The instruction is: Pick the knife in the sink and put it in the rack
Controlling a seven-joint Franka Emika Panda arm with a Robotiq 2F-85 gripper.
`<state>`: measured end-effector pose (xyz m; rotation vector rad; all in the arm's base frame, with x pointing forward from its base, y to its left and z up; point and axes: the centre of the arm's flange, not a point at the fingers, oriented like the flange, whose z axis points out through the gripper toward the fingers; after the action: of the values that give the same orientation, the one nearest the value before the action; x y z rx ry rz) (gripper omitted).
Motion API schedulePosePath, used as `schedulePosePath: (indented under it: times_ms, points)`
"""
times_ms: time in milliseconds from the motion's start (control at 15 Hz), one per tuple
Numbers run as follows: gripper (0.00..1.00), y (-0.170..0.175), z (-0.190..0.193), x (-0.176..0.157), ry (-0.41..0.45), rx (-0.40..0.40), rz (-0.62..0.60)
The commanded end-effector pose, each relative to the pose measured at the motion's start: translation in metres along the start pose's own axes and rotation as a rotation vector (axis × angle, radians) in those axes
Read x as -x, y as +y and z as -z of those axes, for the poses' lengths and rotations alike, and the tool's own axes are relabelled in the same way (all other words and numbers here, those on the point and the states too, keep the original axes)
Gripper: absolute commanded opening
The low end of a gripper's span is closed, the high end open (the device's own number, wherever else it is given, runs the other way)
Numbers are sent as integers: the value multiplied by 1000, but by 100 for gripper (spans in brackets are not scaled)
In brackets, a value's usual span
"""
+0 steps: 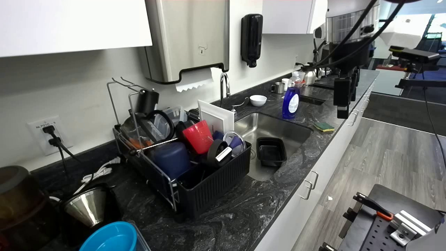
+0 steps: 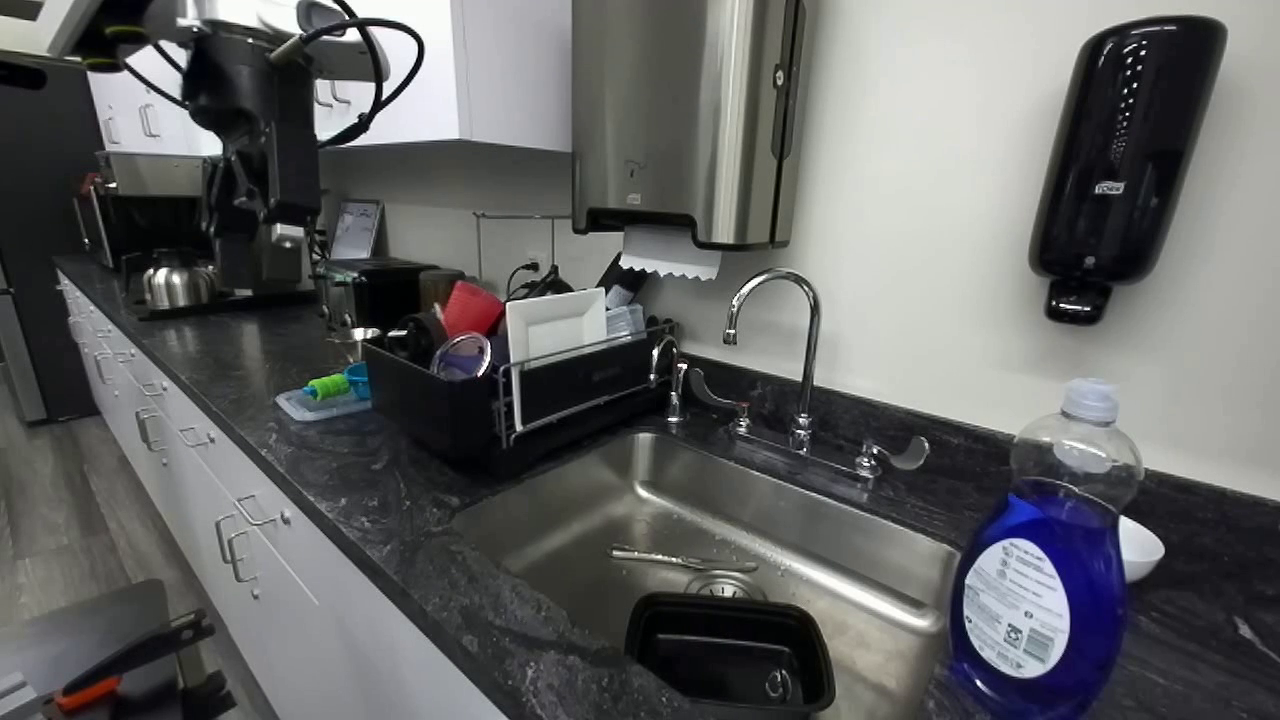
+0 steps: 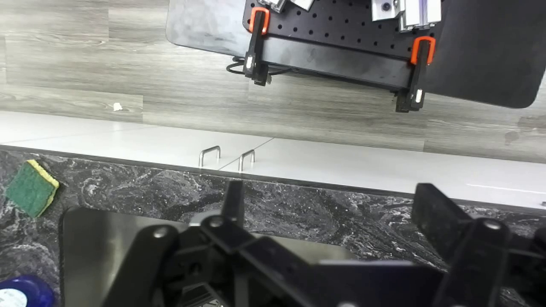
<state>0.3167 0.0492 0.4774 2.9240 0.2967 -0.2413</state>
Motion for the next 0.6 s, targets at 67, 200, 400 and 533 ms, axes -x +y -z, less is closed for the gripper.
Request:
schedulePosePath:
  times_ms: [67,200,400,533]
  points:
    - [100,5,-11,-8,11,-17,23]
    - [100,8,-20,-16,-1,-31,28]
    - [100,6,-19,-16,2,-30,35]
    - [100,5,-19,-16,5,-30,36]
